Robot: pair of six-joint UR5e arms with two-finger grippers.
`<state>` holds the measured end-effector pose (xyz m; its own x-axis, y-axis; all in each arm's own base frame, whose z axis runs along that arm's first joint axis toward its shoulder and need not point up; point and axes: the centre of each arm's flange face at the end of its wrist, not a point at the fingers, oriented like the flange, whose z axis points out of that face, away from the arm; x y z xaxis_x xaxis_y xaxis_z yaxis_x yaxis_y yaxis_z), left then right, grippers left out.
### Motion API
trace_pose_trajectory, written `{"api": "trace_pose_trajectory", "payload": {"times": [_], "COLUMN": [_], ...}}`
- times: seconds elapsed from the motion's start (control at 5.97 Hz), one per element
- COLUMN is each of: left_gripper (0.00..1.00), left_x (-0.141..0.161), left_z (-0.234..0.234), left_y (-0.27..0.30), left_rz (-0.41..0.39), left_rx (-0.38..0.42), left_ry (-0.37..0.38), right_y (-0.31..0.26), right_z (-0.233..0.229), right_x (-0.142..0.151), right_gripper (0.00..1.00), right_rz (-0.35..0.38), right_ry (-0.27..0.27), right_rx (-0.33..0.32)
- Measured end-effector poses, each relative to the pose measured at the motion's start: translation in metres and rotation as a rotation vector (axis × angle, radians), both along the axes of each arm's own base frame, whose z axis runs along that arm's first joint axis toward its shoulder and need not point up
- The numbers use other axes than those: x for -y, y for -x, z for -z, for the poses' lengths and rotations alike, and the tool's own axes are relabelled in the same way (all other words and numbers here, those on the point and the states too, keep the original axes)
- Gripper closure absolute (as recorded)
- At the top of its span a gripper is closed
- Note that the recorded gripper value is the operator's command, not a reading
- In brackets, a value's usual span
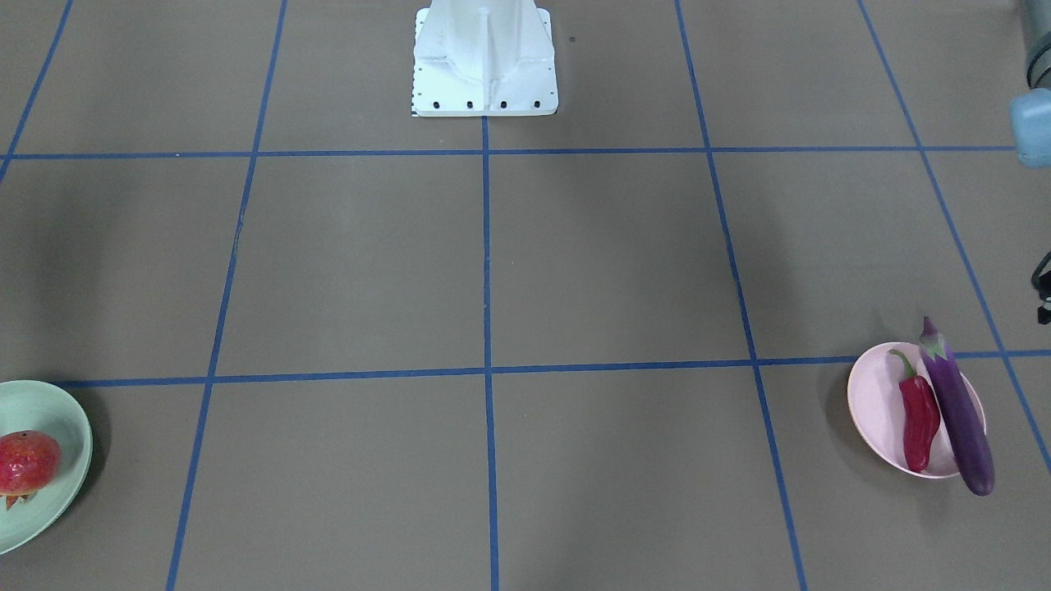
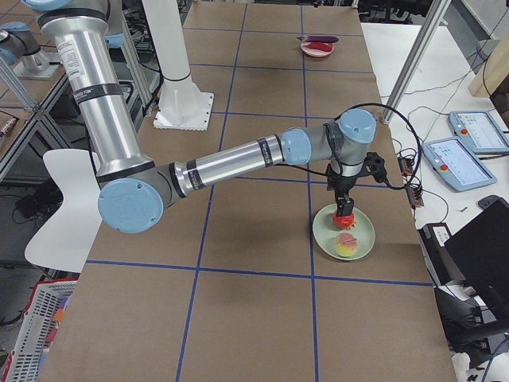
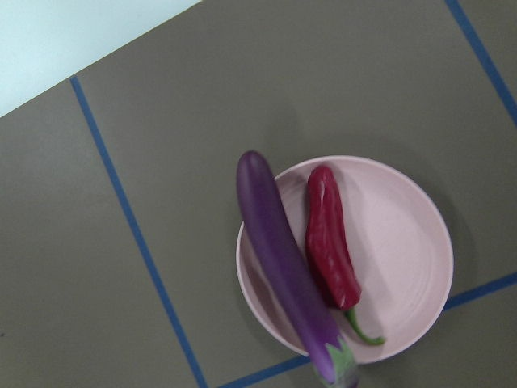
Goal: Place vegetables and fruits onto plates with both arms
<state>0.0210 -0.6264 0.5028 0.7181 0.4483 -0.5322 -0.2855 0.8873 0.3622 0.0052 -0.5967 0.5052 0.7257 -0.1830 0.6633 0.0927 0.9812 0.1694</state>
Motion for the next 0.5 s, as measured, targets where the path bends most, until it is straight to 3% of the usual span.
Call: {"api": "trace_pose_trajectory", "payload": {"times": [0.5], "left_gripper": [0.0], "left_x": [-0.056], "left_z": [-0.093], "left_y": [0.045], "left_rz": [-0.001], "left_rx": [-0.032], "left_ry": [0.086], "right_y": [-0.007], "right_z": [-0.044], "right_x": [-0.037], "right_gripper": [0.0], "right_rz": [-0.012], "right_ry": [0.082], "right_rx": [0.001]}}
